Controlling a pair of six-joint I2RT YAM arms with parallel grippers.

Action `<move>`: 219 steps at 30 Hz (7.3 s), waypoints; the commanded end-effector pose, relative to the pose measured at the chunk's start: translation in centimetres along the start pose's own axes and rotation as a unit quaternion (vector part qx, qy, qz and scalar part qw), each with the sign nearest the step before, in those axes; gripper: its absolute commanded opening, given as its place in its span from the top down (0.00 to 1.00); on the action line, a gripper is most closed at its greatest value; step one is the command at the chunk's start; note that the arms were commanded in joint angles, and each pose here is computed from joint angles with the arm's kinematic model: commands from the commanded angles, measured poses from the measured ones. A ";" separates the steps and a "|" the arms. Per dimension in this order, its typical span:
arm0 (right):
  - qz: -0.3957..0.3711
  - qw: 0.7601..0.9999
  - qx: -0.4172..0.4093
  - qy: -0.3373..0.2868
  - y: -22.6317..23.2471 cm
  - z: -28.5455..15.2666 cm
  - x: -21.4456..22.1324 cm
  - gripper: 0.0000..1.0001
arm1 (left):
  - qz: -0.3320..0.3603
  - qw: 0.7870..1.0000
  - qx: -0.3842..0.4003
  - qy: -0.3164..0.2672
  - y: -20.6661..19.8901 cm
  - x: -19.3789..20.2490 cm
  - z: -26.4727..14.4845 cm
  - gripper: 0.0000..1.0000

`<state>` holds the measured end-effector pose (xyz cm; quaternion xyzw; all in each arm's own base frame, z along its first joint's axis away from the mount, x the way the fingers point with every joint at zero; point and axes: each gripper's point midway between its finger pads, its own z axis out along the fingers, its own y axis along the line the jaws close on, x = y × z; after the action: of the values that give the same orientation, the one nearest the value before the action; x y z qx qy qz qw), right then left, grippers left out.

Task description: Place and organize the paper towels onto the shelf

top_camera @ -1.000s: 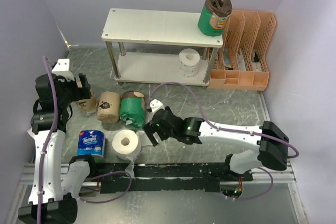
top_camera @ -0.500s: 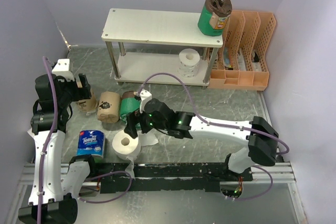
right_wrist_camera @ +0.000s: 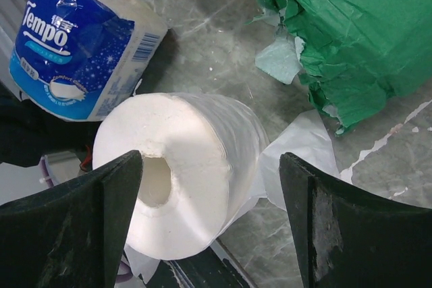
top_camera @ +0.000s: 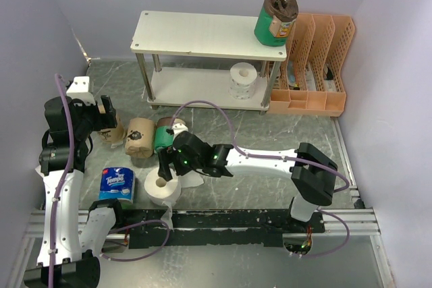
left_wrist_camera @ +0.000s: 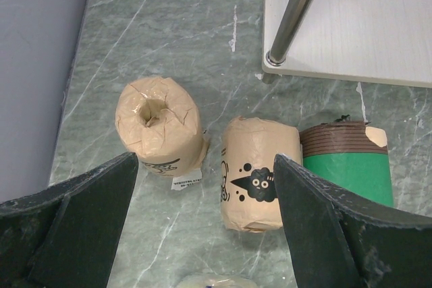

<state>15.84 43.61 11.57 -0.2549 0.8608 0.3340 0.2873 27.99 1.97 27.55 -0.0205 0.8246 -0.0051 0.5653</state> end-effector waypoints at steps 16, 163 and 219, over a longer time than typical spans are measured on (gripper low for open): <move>-0.006 0.998 0.029 0.053 -1.2 1.4 1.8 0.24 | 0.012 1.000 0.006 -0.019 -0.2 -0.5 -0.3 0.06; -0.215 0.950 0.182 -0.134 -6.6 -7.2 -9.0 0.00 | 0.007 1.000 0.016 -0.017 -0.5 -0.5 -0.1 0.06; -0.193 0.968 0.157 -0.024 -6.1 0.1 -11.6 1.00 | 0.010 1.000 0.016 -0.018 -0.4 -0.2 -0.2 0.06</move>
<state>28.26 42.39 11.14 -0.4731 0.7978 0.0302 0.3725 27.67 1.64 27.43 -0.0102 0.8218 -0.0122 0.5696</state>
